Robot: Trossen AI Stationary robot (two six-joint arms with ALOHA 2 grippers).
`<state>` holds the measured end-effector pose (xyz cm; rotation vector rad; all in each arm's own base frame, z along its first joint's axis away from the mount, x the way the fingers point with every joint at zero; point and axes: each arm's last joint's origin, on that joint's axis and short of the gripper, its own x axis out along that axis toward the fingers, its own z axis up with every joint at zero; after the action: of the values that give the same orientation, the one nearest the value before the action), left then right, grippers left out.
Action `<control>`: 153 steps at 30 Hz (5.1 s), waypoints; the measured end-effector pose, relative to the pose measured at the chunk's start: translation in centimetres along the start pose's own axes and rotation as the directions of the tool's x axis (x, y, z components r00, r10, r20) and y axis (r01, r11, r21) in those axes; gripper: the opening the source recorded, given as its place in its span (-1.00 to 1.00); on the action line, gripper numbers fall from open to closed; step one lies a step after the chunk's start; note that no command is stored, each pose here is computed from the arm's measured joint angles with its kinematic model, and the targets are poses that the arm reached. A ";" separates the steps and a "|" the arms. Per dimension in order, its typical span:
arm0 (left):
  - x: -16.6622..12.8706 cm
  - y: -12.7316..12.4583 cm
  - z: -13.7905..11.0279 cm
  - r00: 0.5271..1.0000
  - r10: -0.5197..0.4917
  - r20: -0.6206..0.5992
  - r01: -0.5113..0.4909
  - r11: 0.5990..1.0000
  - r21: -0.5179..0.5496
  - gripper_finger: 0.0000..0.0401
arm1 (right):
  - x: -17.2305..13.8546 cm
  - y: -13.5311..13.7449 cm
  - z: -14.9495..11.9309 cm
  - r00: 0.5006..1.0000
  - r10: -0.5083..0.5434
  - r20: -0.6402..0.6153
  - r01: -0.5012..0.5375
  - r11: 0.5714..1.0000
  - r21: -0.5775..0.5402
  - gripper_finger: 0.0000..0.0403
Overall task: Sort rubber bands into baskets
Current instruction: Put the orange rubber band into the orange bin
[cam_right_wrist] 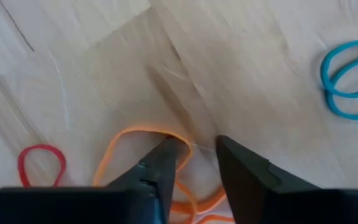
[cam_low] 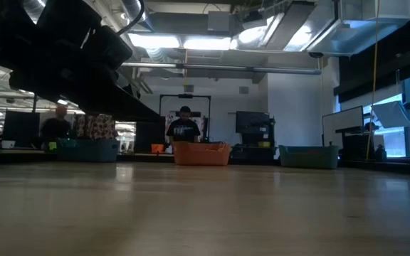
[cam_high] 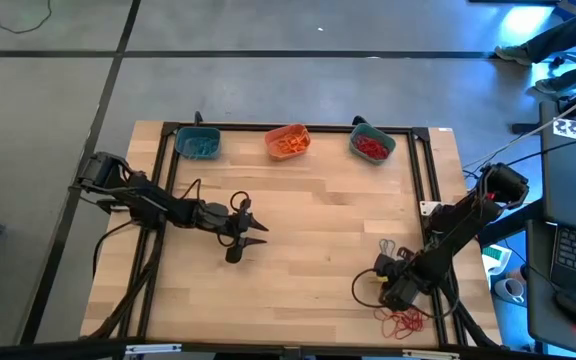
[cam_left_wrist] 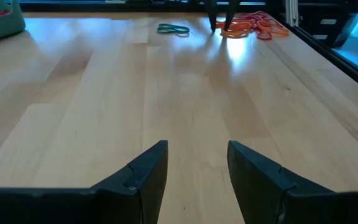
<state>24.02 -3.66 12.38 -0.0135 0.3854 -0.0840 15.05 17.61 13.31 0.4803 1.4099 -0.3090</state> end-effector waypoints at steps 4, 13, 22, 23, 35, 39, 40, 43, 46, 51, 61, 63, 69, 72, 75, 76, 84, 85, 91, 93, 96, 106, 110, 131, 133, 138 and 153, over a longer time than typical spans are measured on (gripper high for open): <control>0.0 0.0 0.0 1.000 0.000 -0.001 0.000 1.000 -0.002 -0.18 | -0.1 0.1 0.2 0.999 -0.014 0.046 0.015 0.999 -0.036 -0.69; 0.0 0.0 0.1 1.000 -0.001 0.015 0.002 0.998 -0.062 -0.18 | -0.8 0.8 2.0 0.953 -0.033 0.301 0.083 0.984 -0.155 -0.88; 0.0 0.0 -0.1 1.000 0.000 -0.013 -0.001 0.999 -0.050 -0.18 | -1.2 -0.2 7.4 0.868 -0.114 0.484 0.196 0.973 -0.121 -0.95; 0.0 0.0 -0.2 1.000 0.004 -0.017 -0.004 0.999 -0.045 -0.18 | -1.3 -0.5 8.0 0.858 -0.127 0.497 0.206 0.973 -0.107 -0.94; 0.0 0.2 -0.1 0.997 0.074 -0.010 -0.075 0.992 -0.100 -0.18 | -1.9 -4.0 15.1 0.747 -0.240 0.620 0.283 0.959 0.030 -0.92; -0.2 -0.1 0.2 0.998 0.065 0.005 -0.064 0.994 -0.093 -0.18 | -2.1 -5.3 17.1 0.728 -0.252 0.638 0.305 0.952 0.028 -0.92; -0.3 -0.1 0.3 0.998 0.062 0.012 -0.061 0.994 -0.088 -0.18 | -2.2 -5.6 17.5 0.722 -0.257 0.642 0.310 0.950 0.031 -0.92; -0.9 -0.2 0.7 0.998 0.056 0.033 -0.054 0.996 -0.067 -0.18 | -2.5 -6.6 18.7 0.708 -0.261 0.656 0.312 0.949 0.041 -0.92; -1.8 -0.1 0.5 0.997 0.058 0.050 -0.056 0.997 -0.048 -0.18 | -2.7 -7.3 19.6 0.687 -0.272 0.674 0.327 0.944 0.047 -0.92; -3.1 0.0 0.3 0.994 0.061 0.094 -0.058 0.998 -0.035 -0.18 | -3.4 -8.6 21.3 0.643 -0.264 0.719 0.325 0.944 0.056 -0.92; -3.9 0.1 -0.4 0.992 0.060 0.114 -0.057 0.998 -0.029 -0.18 | -5.5 -12.6 25.1 0.492 -0.274 0.826 0.261 0.952 0.160 -0.92; -3.9 0.1 -0.4 0.992 0.060 0.113 -0.057 0.998 -0.029 -0.18 | -5.9 -13.6 25.9 0.450 -0.273 0.850 0.240 0.954 0.179 -0.92; -3.9 0.1 -0.4 0.992 0.060 0.113 -0.057 0.998 -0.027 -0.18 | -5.8 -16.5 28.6 0.311 -0.221 0.924 0.131 0.973 0.189 -0.92; -3.9 0.1 -0.4 0.992 0.060 0.111 -0.057 0.998 -0.027 -0.18 | -5.1 -17.9 30.3 0.275 -0.210 0.938 0.102 0.977 0.188 -0.92; -3.9 0.1 -0.4 0.993 0.060 0.106 -0.058 0.998 -0.026 -0.18 | -4.7 -19.3 32.4 0.288 -0.218 0.932 0.097 0.975 0.198 -0.92; -3.9 0.1 -0.4 0.993 0.060 0.105 -0.058 0.998 -0.026 -0.18 | -4.6 -19.7 33.1 0.291 -0.222 0.930 0.096 0.975 0.202 -0.92; -3.9 0.2 -0.6 0.994 0.062 0.088 -0.060 0.998 -0.025 -0.18 | -5.0 -21.5 38.0 0.327 -0.226 0.918 0.090 0.974 0.208 -0.92; -3.9 0.1 -0.6 0.994 0.061 0.088 -0.059 0.998 -0.025 -0.18 | -5.1 -21.7 38.3 0.342 -0.237 0.909 0.097 0.971 0.217 -0.92; -3.9 0.1 -0.6 0.994 0.061 0.087 -0.059 0.998 -0.033 -0.18 | -4.8 -21.9 39.6 0.426 -0.229 0.875 0.108 0.973 0.202 -0.84; -3.9 0.1 -0.6 0.995 0.061 0.084 -0.058 0.997 -0.045 -0.18 | -4.5 -22.0 39.5 0.441 -0.234 0.866 0.113 0.972 0.205 -0.72; -3.9 0.1 -0.7 0.995 0.055 0.080 -0.051 0.997 -0.050 -0.18 | -4.1 -22.1 39.3 0.474 -0.260 0.841 0.133 0.966 0.223 -0.48; -3.9 0.1 -0.8 0.996 0.055 0.065 -0.053 0.998 -0.042 -0.18 | -5.4 -20.9 38.1 0.568 -0.207 0.796 0.181 0.976 0.125 0.02; -3.9 0.1 -0.8 0.996 0.055 0.065 -0.053 0.998 -0.044 -0.18 | -7.8 -18.8 36.3 0.625 -0.184 0.758 0.224 0.973 0.051 0.01; -3.9 0.1 -0.8 0.996 0.055 0.066 -0.054 0.998 -0.025 -0.18 | -13.6 -5.7 20.9 0.925 -0.116 0.363 0.209 0.950 -0.230 -0.04; -3.9 0.1 -0.8 0.996 0.055 0.066 -0.054 0.998 -0.024 -0.18 | -13.4 -4.4 19.6 0.932 -0.119 0.341 0.211 0.946 -0.247 -0.04; -3.9 0.1 -0.8 0.996 0.055 0.066 -0.054 0.998 -0.024 -0.18 | -12.8 -1.5 16.2 0.943 -0.103 0.316 0.201 0.935 -0.292 -0.04; -3.9 0.1 -0.8 0.996 0.055 0.065 -0.053 0.998 -0.043 -0.18 | -8.2 1.2 6.9 0.995 -0.089 0.052 0.091 0.996 -0.026 -0.04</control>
<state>20.17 -3.22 13.08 -0.0461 0.3211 -0.0221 20.45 14.64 22.22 0.3841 1.3865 -0.3715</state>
